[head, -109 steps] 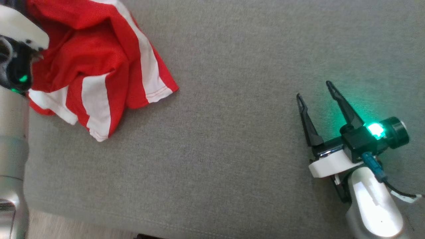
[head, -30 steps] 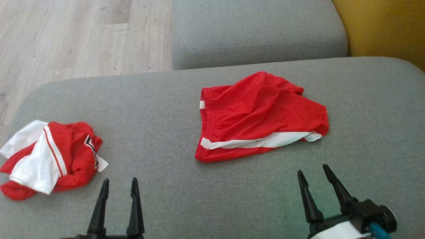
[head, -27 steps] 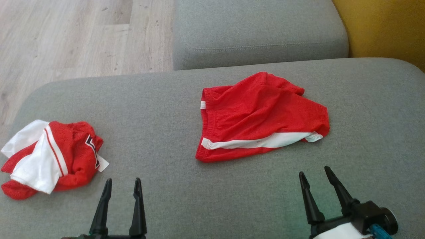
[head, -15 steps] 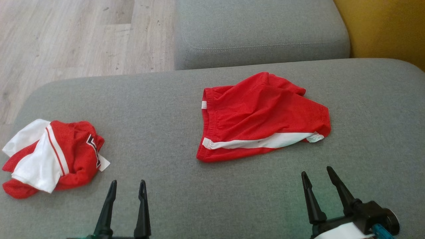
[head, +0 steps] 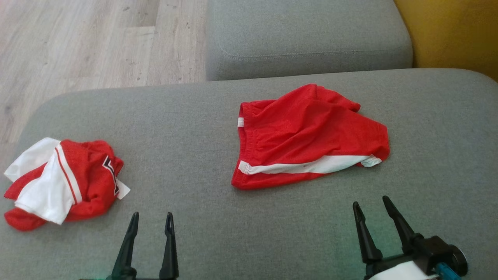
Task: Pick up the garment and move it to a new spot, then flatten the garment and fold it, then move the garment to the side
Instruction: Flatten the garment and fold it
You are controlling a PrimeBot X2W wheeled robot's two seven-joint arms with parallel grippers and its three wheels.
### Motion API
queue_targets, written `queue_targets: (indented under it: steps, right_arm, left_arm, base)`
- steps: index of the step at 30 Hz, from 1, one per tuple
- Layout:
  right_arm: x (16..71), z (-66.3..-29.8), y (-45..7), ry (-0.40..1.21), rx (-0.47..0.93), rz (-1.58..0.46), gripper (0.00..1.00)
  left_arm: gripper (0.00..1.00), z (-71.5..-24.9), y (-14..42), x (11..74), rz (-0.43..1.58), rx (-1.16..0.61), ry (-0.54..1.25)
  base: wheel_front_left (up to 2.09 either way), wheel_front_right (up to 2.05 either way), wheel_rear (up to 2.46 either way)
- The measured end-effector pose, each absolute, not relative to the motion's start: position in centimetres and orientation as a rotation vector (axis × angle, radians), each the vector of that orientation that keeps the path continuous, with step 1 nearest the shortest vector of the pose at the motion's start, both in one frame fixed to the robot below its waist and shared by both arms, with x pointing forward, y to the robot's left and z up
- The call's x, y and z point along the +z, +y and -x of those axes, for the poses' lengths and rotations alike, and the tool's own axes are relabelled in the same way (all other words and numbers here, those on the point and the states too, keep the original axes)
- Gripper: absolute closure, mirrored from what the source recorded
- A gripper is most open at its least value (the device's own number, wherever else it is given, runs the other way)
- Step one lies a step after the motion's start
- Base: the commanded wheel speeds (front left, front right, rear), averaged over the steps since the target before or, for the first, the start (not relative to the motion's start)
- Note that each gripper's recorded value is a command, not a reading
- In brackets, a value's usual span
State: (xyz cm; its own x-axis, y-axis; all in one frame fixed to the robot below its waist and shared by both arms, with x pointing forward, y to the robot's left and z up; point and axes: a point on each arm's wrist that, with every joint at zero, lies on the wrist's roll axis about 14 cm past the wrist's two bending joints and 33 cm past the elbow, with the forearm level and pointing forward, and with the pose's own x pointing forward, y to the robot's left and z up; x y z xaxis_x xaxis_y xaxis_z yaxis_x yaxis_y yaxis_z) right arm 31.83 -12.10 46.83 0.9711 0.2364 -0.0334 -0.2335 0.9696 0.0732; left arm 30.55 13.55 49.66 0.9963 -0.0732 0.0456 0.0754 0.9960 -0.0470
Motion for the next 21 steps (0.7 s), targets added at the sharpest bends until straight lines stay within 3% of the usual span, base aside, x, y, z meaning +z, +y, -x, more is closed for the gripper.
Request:
queue_targets:
  steps: [21]
  right_arm:
    - [45.8,-31.6,-12.4,0.077,0.221,-0.076,0.0]
  left_arm:
    - [0.0,-32.1,12.4,47.8,0.11,-0.11,0.024]
  base:
    - [0.0,0.0,0.0]
